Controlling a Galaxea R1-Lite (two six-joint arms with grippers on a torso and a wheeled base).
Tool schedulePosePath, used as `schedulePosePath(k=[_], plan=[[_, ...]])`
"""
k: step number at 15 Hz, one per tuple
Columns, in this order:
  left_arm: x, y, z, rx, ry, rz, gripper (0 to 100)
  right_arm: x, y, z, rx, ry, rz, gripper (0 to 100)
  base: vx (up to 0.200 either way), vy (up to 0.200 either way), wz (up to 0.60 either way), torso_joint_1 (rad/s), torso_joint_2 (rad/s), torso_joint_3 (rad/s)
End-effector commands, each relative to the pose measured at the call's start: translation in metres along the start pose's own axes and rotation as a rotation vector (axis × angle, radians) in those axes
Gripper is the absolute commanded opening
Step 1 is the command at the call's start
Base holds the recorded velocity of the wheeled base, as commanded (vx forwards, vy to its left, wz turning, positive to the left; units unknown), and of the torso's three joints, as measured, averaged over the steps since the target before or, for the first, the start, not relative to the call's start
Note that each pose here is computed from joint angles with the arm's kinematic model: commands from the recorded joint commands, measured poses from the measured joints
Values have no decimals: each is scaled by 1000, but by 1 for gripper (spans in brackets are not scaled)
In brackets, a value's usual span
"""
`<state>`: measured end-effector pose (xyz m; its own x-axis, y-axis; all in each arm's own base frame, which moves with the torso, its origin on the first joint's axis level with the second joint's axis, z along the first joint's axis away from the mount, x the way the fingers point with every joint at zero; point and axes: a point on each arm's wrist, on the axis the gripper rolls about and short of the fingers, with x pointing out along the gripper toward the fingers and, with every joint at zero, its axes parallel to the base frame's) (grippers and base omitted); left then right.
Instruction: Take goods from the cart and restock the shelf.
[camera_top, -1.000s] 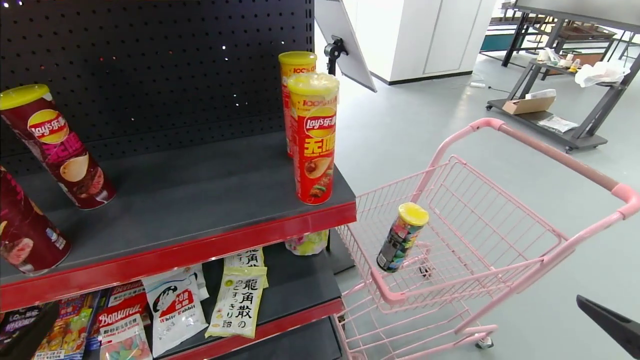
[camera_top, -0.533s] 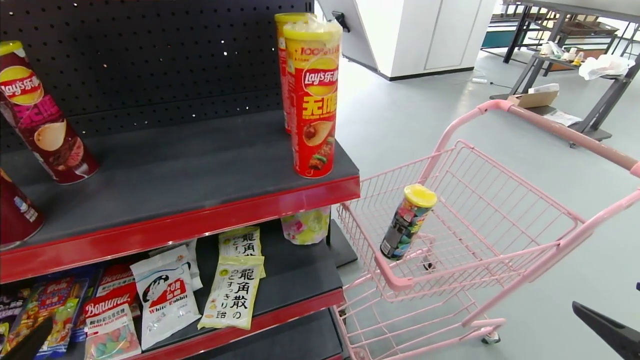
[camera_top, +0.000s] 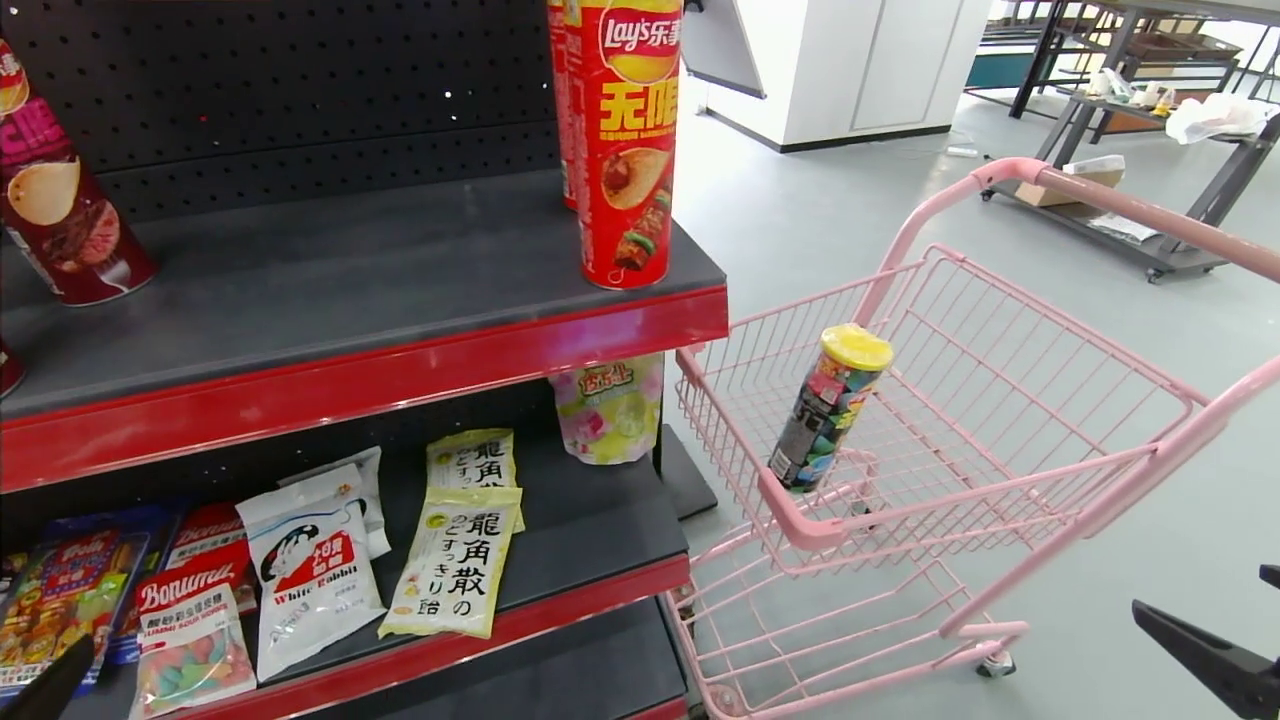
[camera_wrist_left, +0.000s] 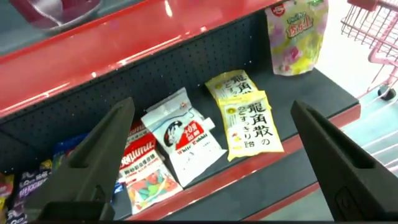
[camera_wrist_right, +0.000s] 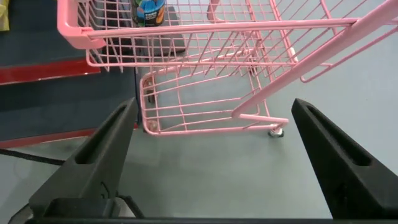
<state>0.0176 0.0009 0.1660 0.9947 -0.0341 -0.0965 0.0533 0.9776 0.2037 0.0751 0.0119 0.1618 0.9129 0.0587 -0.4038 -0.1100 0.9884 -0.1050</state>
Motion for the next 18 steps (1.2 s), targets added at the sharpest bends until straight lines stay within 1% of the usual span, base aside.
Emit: schedulePosePath(k=[1, 2, 3, 4, 5, 6, 7, 8, 9, 11, 13, 15, 16, 17, 18], plan=[[-3, 0, -2, 9, -1, 1, 100, 24, 2, 8, 10, 49, 6, 100, 0, 0, 0, -22, 61, 41], [-4, 1, -3, 16, -1, 1, 100, 34, 3, 13, 32, 40, 7, 100, 0, 0, 0, 0, 0, 0], [-7, 1, -4, 15, -10, -2, 100, 58, 8, 27, 76, -29, 52, 100, 0, 0, 0, 0, 0, 0], [-8, 1, -5, 11, -21, -16, 100, 71, 12, 35, 78, -68, 132, 100, 0, 0, 0, 0, 0, 0], [-9, 1, -6, 9, -31, -45, 100, 88, 14, 37, 75, -54, 213, 100, 0, 0, 0, 0, 0, 0], [-10, 1, -7, 8, -35, -60, 100, 97, 15, 37, 68, -43, 227, 100, 0, 0, 0, 0, 0, 0], [-10, 0, -7, 5, -38, -69, 100, 112, 18, 40, 52, -51, 234, 100, 0, 0, 0, 0, 0, 0], [-10, 0, -6, 4, -37, -69, 100, 131, 23, 48, 52, -55, 265, 100, 0, 0, 0, 0, 0, 0], [-10, 0, -6, 4, -37, -68, 100, 145, 25, 49, 53, -34, 303, 100, 0, 0, 0, 0, 0, 0], [-10, 0, -6, 2, -37, -68, 100, 170, 29, 57, 55, -22, 355, 100, 0, 0, 0, 0, 0, 0], [-10, 0, -6, -1, -38, -67, 100, 191, 32, 62, 54, -13, 386, 100, 0, 0, 0, 0, 0, 0], [-11, 1, -3, -4, -47, -60, 100, 207, 34, 64, 55, -2, 388, 100, 0, 0, 0, 0, 0, 0], [-11, 2, -2, -7, -55, -57, 100, 218, 34, 63, 58, 8, 401, 100, 0, 0, 0, 0, 0, 0], [-11, 2, -2, -6, -54, -57, 100, 220, 33, 63, 60, 9, 400, 100, 0, 0, 0, 0, 0, 0], [-11, 2, -2, -6, -51, -57, 100, 233, 30, 65, 65, 7, 392, 100, 0, 0, 0, 0, 0, 0]])
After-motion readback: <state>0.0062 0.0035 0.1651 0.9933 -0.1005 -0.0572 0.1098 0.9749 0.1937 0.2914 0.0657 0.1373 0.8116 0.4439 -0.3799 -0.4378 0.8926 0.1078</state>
